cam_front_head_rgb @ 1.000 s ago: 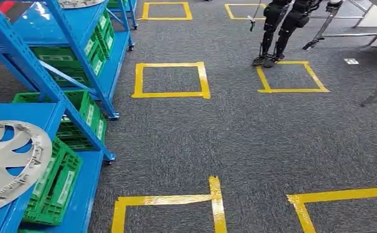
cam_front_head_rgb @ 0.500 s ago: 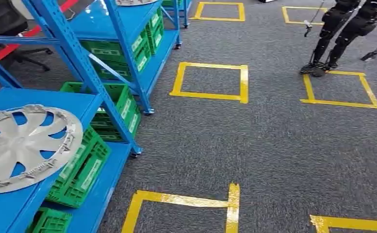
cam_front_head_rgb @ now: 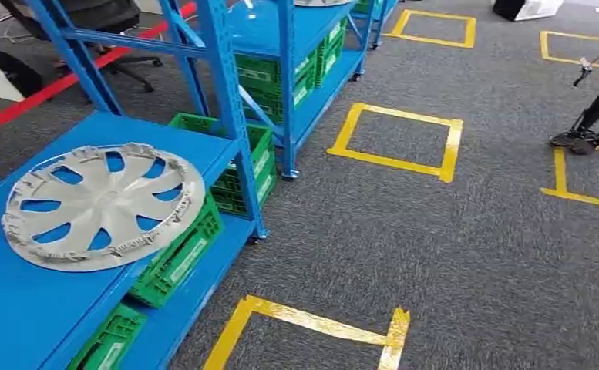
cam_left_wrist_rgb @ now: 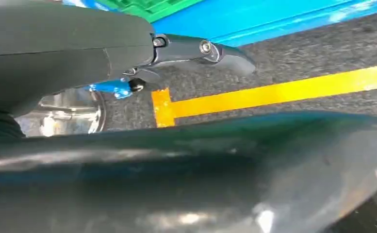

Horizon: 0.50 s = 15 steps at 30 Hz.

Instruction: Take the parts from the cabinet and place them on the table.

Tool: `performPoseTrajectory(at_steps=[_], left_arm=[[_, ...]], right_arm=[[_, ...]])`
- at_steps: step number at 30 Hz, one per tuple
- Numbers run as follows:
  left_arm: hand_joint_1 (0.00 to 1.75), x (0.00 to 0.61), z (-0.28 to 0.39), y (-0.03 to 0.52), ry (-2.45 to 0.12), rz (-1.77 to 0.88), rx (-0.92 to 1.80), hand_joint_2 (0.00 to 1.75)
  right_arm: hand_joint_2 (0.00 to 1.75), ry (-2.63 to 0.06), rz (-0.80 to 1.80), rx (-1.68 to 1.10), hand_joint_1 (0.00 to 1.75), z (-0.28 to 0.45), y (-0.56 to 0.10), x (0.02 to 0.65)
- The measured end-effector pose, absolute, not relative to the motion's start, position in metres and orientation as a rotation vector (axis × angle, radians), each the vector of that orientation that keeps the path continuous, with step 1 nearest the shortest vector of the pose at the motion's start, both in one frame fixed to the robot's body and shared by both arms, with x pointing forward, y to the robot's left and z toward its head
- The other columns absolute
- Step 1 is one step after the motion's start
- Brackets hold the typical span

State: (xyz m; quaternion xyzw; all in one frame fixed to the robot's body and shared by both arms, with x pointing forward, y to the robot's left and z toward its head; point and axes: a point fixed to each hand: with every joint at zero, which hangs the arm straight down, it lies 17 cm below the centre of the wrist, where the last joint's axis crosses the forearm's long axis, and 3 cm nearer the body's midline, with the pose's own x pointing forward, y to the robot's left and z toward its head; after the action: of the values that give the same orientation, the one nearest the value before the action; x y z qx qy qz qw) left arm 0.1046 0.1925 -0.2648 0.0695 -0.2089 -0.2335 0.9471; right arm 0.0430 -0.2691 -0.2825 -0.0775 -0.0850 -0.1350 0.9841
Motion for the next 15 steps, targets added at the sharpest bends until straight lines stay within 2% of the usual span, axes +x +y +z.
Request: performPoseTrajectory(at_steps=[15], left_arm=[[0.00, 0.1084, -0.2641, 0.1924, -0.433, -0.475, 0.142, 0.00]], right_arm=[[0.00, -0.160, -0.268, -0.162, 0.00, -0.2831, -0.2701, 0.0357]])
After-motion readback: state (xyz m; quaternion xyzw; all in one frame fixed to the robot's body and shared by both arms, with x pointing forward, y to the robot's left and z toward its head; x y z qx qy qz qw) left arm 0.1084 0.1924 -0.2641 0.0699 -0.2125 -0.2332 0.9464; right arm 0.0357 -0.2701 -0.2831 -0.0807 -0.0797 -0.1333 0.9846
